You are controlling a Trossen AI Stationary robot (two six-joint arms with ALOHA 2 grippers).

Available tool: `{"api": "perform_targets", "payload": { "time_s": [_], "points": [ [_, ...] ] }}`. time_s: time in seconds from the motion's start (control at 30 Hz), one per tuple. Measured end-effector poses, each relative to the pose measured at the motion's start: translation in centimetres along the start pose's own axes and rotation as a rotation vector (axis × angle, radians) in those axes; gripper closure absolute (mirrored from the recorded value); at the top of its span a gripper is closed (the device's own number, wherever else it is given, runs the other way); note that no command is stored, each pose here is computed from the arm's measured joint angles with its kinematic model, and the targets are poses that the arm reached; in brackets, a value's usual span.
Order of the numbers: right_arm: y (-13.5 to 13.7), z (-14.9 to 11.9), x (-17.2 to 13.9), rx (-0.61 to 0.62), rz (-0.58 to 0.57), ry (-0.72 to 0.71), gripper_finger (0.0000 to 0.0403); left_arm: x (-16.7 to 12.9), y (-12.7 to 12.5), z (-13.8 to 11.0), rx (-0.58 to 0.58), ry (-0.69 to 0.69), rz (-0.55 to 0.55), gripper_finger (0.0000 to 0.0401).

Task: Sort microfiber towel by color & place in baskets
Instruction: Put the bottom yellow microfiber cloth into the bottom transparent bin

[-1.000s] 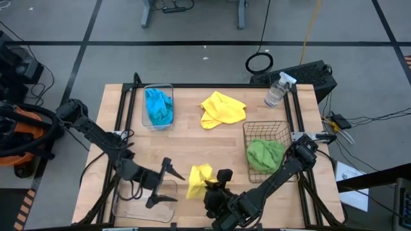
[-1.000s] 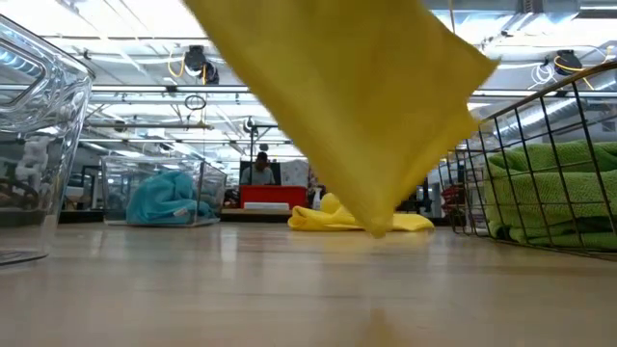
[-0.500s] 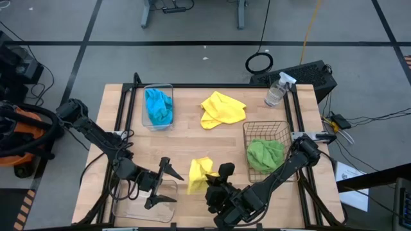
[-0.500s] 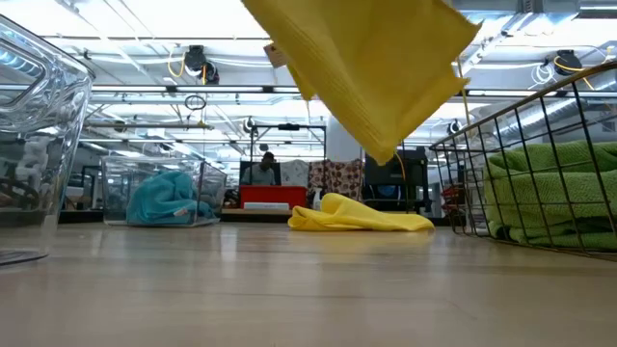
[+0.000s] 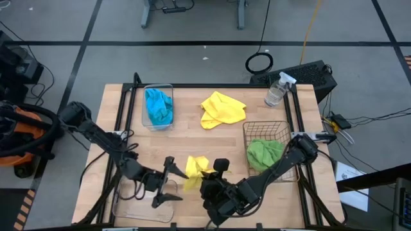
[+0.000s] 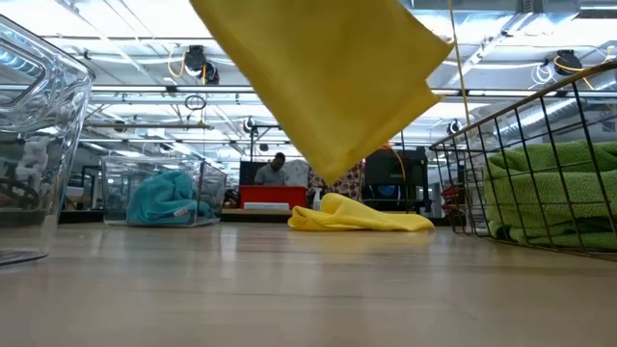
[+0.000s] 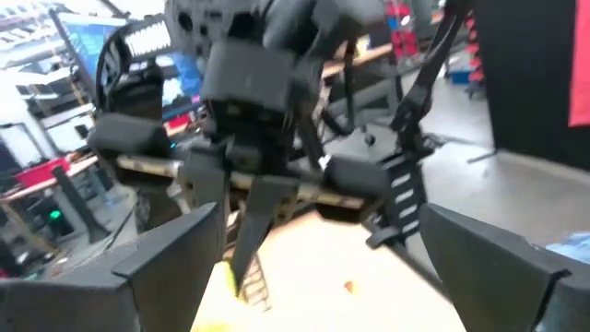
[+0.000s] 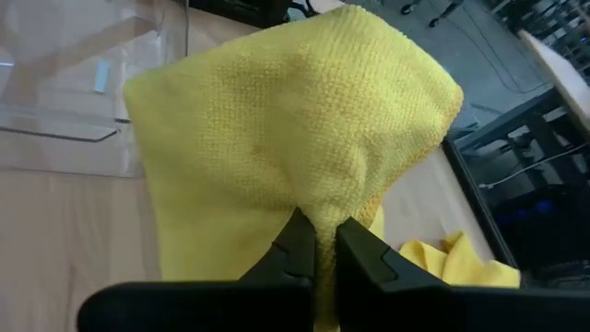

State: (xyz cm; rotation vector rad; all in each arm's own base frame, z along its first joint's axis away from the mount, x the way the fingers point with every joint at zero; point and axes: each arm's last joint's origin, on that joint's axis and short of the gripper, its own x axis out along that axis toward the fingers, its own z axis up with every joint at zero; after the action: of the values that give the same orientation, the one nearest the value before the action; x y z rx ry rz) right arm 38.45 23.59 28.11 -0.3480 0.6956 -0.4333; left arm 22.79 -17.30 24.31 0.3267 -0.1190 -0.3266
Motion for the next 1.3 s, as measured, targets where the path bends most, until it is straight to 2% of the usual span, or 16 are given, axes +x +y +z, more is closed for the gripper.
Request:
{"api": "perform_targets", "payload": {
  "time_s": [0.53,1.0,1.13,1.2,1.3],
  "points": [
    [-0.1,0.2,0.2,0.021,0.010,-0.003,0.0397,1.6,2.1,-2.8,0.038,0.173,0.129,0.0027],
    [0.3,0.3,0.2,-0.007,0.113,0.016,0.0396,1.5,2.0,-3.7,0.115,0.266,0.105,0.0029],
    [0.4,0.6,0.2,-0.009,0.120,-0.004,0.0396,1.5,1.8,-3.8,0.117,0.267,0.059,0.0065],
    [0.4,0.6,0.2,-0.010,0.121,-0.008,0.0396,1.5,1.8,-3.8,0.121,0.263,0.048,0.0103],
    [0.4,0.6,0.2,0.020,0.122,-0.008,0.0391,1.5,1.8,-3.8,0.152,0.262,0.047,0.0181]
  ]
}}
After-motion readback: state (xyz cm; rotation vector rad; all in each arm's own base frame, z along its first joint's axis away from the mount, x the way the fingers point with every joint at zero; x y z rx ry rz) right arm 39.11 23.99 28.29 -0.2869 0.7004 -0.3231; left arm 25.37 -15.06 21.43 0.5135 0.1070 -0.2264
